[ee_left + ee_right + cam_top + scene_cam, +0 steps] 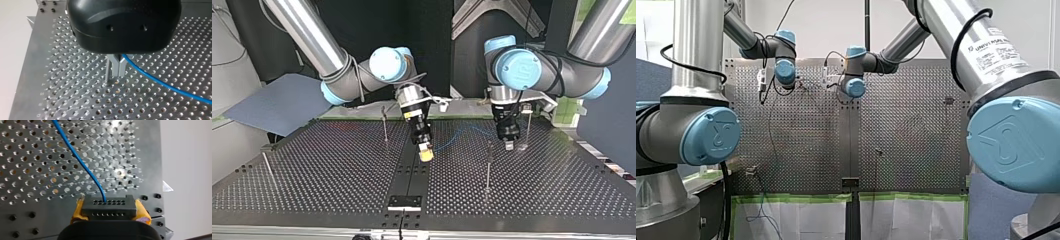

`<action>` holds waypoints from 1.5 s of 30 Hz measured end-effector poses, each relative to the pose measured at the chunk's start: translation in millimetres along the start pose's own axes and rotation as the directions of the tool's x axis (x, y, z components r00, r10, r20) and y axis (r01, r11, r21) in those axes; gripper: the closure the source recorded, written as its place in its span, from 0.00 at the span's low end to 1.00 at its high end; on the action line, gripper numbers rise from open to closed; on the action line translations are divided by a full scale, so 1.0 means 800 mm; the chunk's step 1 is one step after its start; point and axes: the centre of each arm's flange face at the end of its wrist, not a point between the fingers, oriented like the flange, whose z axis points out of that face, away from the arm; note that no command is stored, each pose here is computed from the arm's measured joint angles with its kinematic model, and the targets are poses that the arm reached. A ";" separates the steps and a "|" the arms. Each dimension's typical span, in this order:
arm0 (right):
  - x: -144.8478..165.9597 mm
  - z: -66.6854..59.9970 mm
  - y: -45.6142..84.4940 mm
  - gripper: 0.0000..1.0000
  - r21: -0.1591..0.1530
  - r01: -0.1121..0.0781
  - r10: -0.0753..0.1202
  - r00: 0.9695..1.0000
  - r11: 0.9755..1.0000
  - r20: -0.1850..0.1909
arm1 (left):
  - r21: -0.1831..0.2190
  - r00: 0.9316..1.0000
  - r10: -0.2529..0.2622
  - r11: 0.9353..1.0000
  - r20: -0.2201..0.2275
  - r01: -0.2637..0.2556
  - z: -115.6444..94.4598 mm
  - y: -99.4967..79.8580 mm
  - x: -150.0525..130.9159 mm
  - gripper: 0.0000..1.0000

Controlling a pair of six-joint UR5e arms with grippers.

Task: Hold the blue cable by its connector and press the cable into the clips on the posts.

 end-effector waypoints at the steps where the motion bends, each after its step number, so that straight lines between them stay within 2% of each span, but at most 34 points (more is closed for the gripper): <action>1: -0.003 0.001 0.000 1.00 0.000 0.000 0.000 1.000 1.000 0.003 | -0.002 1.000 -0.006 1.000 0.004 0.006 0.002 0.001 -0.002 1.00; 13: -0.008 0.016 -0.001 1.00 0.001 0.000 0.000 1.000 1.000 -0.003 | -0.034 0.999 -0.040 0.999 -0.001 0.040 0.036 0.007 -0.002 1.00; 23: -0.028 0.020 0.004 1.00 -0.005 0.003 -0.002 1.000 1.000 0.014 | -0.070 0.999 -0.053 0.996 0.012 0.054 0.046 0.019 -0.002 1.00; 33: -0.040 0.021 0.008 1.00 -0.010 0.004 -0.004 1.000 1.000 0.023 | -0.051 0.996 -0.070 0.996 0.052 0.073 0.045 0.007 -0.008 1.00; 38: -0.039 0.023 0.008 1.00 -0.009 0.006 -0.006 1.000 1.000 0.021 | -0.041 0.998 -0.062 0.997 0.031 0.063 0.038 0.001 -0.006 1.00; 45: -0.038 0.024 0.005 1.00 -0.007 0.005 -0.005 1.000 1.000 0.018 | -0.040 0.999 -0.048 0.998 -0.025 0.047 0.019 -0.010 0.000 1.00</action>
